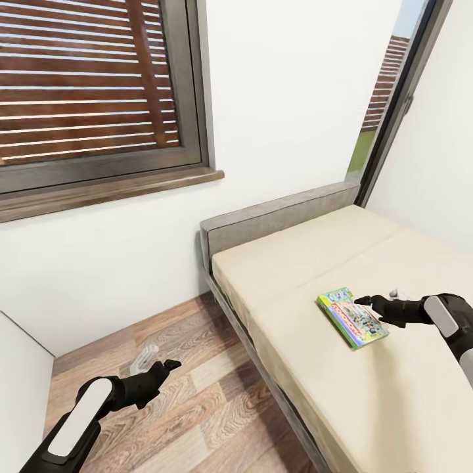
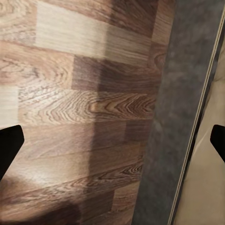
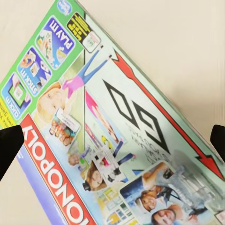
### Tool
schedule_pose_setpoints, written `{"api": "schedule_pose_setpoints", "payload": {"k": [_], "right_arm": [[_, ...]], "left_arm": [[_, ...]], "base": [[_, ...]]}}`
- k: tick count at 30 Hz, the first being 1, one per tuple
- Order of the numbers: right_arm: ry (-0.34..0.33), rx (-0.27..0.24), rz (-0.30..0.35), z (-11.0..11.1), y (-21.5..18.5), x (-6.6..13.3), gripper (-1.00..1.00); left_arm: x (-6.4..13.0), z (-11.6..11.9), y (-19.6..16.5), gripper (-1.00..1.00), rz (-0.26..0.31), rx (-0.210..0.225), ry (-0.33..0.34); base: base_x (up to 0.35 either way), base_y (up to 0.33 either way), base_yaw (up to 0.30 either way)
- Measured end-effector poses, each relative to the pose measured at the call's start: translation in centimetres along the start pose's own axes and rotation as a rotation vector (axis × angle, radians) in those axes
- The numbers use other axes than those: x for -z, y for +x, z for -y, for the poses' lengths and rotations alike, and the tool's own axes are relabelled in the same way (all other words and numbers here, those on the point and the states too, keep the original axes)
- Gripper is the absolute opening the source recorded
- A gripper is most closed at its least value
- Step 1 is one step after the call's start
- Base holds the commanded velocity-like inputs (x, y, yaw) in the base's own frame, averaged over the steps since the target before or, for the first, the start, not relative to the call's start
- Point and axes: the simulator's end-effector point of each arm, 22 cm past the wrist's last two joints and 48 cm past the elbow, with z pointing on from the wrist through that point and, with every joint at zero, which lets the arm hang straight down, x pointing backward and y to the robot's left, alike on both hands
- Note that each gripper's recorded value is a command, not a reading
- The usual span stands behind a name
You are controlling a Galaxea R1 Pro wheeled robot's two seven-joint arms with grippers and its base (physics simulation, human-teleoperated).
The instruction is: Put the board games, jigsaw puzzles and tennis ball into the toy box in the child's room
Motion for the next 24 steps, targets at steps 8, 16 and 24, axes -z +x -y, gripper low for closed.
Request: {"api": "schedule_pose_setpoints", "payload": {"k": [8,16,24], "right_arm": [[-0.003,0.006,0.007,-0.2,-0.3,0.1,1.0],[-0.011,0.023,0.024,-0.1,-0.2,-0.4,1.0],[-0.016,0.028,0.029,-0.1,-0.1,-0.5,1.0]], "left_arm": [[0.0,0.0,0.0,1.0,0.0,0.0,0.0],[-0.9,-0.9,0.3,1.0,0.0,0.0,0.0],[-1.2,-1.2,0.4,1.0,0.0,0.0,0.0]], "base": [[0.0,0.0,0.0],[0.0,0.0,0.0],[0.0,0.0,0.0]]}}
